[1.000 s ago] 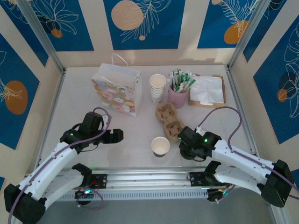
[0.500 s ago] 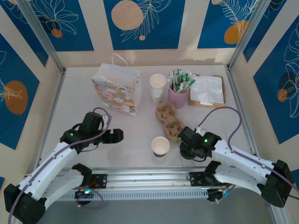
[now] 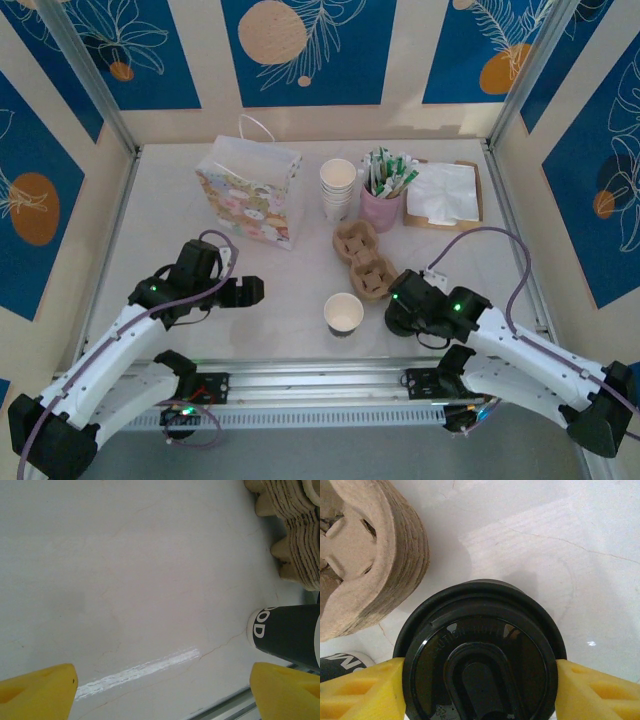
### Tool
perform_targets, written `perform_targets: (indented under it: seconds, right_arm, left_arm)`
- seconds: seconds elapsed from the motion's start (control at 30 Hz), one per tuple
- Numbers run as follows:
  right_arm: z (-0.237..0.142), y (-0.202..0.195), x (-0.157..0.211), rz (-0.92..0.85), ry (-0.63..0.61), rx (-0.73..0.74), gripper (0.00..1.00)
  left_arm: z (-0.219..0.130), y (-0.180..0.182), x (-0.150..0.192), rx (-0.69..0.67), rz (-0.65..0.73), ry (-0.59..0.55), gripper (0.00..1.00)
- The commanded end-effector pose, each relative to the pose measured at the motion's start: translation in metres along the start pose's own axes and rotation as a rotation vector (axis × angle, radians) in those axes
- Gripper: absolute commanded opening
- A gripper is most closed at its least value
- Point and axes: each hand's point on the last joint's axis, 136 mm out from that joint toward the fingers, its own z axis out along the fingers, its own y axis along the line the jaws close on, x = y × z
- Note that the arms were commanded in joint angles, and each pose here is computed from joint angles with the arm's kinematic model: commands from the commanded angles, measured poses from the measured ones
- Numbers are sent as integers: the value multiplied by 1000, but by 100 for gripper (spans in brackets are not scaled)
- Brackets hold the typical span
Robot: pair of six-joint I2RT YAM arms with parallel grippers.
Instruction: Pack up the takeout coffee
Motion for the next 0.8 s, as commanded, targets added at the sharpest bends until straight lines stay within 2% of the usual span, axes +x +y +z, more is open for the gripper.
perform_targets:
  seconds: [0.0,0.1,0.23,0.27,0.4,0.43,0.53,0.57,0.67,0.7,0.77]
  right_arm:
    - [-5,-3,-7,-7,-26,22,68]
    - [-5,-7,-6,18,-17,58,68]
    - [-3,16,-1,15,23,-64,68]
    - [-3,15,-2,12,25,-55,68]
    - [-10,-22,-11,25,-12,181,68]
    - [-10,-20,-11,27,-3,176,68]
    - [-3,12,-4,-6,38,1,68]
    - [-2,16,-6,-24,26,-17,67]
    - [-9,-9,-15,-1,-15,132,65]
    - [-8,-7,-14,10,-2,122,65]
    - [-1,13,-7,5,42,-5,65]
  left_arm:
    - [-1,0,-2,-13,9,-4,89]
    - [0,1,-2,-15,8,-3,89]
    - [0,0,-2,-14,8,-2,89]
    - [0,0,-1,-14,8,-2,89]
    - [-1,0,-2,-13,9,-5,89]
    - [-1,0,-2,-13,10,-4,89]
    - [0,0,-2,-14,10,-3,89]
    - [0,1,-1,-16,9,-2,89]
    - [-1,0,-1,-15,9,-2,89]
    - [0,1,-2,-16,8,-3,89]
    - [0,1,-2,-17,11,-6,89]
